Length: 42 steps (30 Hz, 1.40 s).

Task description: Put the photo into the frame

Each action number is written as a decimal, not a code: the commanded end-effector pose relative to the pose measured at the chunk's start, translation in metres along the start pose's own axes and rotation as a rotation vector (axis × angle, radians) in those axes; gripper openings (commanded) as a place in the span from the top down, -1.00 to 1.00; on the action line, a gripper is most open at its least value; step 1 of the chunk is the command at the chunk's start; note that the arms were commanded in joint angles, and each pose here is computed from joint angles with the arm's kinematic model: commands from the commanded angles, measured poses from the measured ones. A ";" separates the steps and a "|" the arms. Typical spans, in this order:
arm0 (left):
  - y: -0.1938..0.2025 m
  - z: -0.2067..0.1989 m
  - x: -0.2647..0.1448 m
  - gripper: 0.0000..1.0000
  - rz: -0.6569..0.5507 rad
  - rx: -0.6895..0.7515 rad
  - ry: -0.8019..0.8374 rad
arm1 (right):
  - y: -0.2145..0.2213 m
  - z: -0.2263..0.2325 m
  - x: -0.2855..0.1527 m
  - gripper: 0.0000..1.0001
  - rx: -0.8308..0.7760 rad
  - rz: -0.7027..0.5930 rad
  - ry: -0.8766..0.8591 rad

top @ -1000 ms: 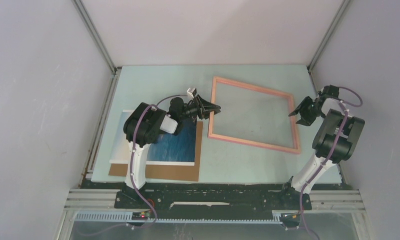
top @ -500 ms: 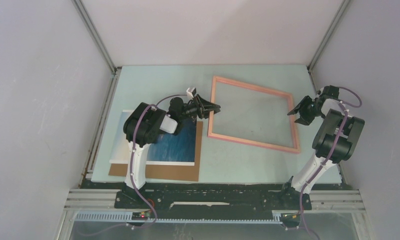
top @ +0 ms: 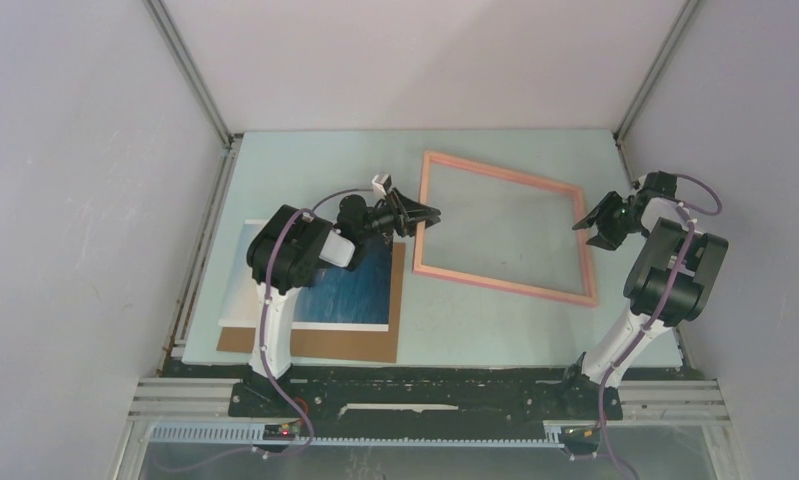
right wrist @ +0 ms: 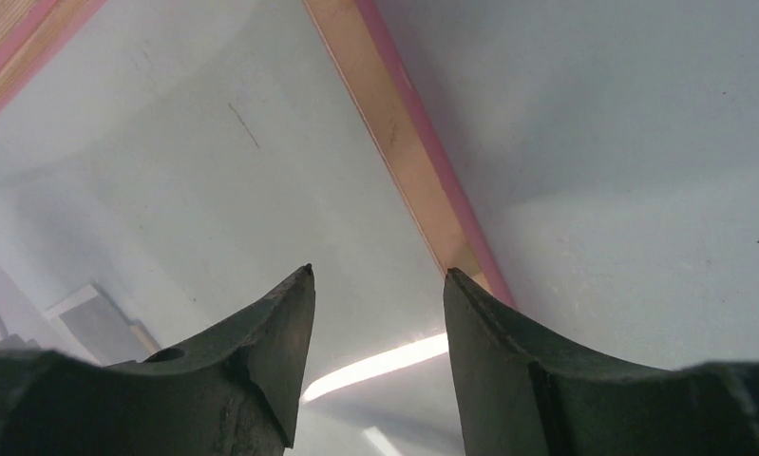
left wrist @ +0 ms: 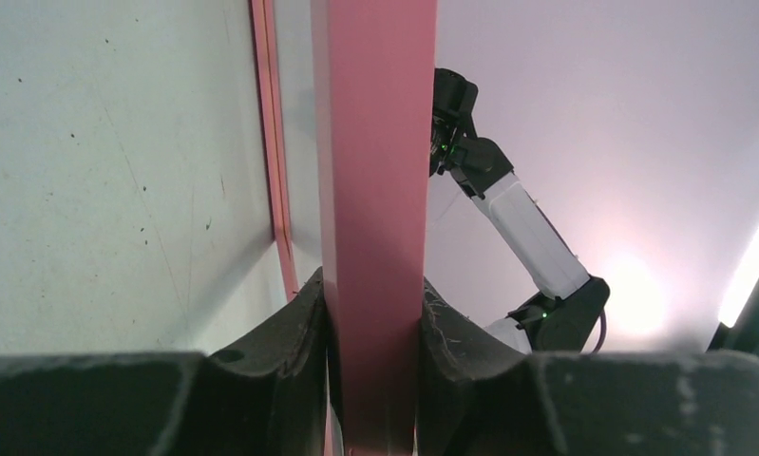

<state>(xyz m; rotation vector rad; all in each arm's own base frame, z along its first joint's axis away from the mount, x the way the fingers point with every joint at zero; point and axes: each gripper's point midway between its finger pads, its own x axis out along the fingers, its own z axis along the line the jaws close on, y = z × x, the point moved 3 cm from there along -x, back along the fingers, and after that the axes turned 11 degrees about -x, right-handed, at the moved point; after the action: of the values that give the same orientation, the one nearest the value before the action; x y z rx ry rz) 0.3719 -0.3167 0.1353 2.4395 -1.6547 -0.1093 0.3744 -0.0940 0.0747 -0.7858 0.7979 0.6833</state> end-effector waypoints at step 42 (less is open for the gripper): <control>-0.026 0.031 -0.068 -1.00 -0.147 0.524 -1.147 | -0.002 0.035 -0.015 -0.40 -0.155 0.006 0.151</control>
<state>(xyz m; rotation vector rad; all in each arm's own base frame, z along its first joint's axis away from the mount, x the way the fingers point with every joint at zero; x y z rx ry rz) 0.3650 -0.2695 0.0634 3.0102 -1.9672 -1.4085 0.3725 -0.0783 0.0782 -0.9012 0.9510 0.7184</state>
